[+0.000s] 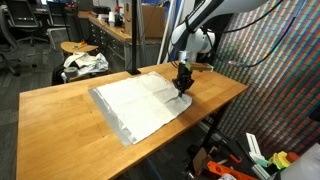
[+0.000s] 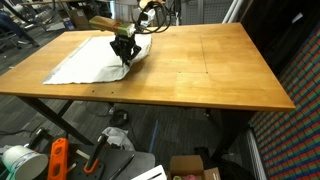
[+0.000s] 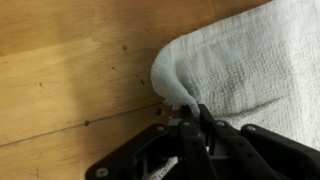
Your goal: Fold the towel in half from right to left
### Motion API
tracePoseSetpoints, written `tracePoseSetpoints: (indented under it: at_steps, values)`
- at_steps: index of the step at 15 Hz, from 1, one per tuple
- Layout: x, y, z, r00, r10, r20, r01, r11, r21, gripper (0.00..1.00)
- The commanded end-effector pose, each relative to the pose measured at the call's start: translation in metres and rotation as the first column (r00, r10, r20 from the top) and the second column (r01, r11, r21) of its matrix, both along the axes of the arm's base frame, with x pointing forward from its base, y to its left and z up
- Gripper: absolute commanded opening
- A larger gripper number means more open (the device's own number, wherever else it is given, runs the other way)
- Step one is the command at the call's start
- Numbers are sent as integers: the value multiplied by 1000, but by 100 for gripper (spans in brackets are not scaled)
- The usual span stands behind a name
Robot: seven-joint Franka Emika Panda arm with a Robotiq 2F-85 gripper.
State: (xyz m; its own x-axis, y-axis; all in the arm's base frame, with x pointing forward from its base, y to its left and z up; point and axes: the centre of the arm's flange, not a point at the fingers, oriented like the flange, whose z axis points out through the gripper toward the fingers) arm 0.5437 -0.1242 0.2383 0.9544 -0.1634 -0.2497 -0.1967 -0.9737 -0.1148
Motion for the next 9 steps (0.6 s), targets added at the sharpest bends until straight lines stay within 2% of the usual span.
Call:
tracePoseSetpoints:
  at_steps: [1,4,9]
  values:
    - [6,26,23,1000,2,1,-2,997,-73,14]
    - [10,50,37,1000,-1,18,3,995,-100,11]
    - [14,91,63,998,2,57,5,993,-118,12]
